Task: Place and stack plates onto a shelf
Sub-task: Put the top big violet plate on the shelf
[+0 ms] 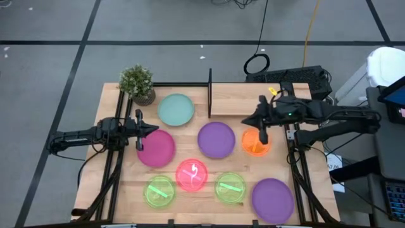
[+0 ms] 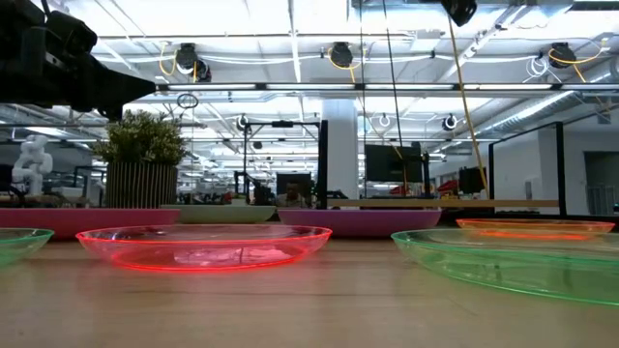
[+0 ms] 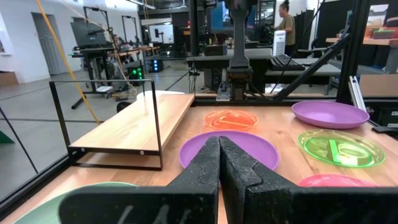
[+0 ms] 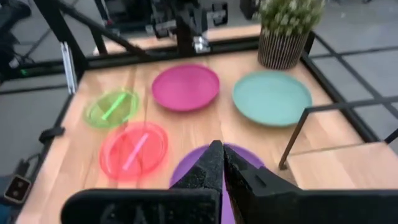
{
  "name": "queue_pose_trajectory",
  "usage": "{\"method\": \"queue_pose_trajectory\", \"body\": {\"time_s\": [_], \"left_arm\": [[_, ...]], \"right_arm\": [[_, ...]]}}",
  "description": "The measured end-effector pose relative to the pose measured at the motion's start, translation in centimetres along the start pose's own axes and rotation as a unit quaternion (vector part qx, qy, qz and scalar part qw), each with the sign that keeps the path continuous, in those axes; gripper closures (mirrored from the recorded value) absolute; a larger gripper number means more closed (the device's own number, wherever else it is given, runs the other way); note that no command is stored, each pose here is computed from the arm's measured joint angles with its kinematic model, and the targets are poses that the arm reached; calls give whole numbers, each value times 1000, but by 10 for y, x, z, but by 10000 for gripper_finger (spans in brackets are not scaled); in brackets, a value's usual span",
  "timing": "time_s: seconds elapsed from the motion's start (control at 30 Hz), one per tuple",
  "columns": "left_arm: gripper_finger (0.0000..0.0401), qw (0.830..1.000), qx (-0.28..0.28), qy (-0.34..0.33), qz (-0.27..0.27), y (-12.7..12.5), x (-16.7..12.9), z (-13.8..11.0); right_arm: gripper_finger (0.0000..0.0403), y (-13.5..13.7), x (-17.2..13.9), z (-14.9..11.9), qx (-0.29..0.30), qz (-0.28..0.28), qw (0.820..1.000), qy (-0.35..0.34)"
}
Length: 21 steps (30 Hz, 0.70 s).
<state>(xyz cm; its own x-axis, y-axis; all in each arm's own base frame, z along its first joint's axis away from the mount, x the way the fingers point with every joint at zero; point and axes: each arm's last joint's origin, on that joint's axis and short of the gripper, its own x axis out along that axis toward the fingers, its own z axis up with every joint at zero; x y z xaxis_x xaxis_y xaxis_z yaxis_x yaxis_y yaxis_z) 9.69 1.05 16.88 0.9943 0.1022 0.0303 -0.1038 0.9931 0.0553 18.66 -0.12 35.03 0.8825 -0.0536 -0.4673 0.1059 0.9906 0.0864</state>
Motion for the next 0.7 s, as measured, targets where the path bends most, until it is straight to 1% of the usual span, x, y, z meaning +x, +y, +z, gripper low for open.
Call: {"method": "queue_pose_trajectory", "body": {"time_s": [0.13,0.3,0.47,0.53,0.63,0.7], "left_arm": [[400,1000,-2,0,0,0,0,0],[400,1000,-3,0,0,0,0,0],[400,1000,0,-1,8,0,0,0],[400,1000,-22,-4,8,1,0,1],[400,997,-75,-29,6,1,0,6],[400,996,-86,-31,1,0,-1,10]], "right_arm": [[403,0,10,-3,13,-2,1000,17],[403,-1,24,-18,20,-5,999,42],[403,-2,38,-33,33,-3,999,29],[403,-2,44,-41,39,0,999,25],[403,1,51,-53,44,9,999,18],[403,4,55,-62,39,17,999,24]]}}
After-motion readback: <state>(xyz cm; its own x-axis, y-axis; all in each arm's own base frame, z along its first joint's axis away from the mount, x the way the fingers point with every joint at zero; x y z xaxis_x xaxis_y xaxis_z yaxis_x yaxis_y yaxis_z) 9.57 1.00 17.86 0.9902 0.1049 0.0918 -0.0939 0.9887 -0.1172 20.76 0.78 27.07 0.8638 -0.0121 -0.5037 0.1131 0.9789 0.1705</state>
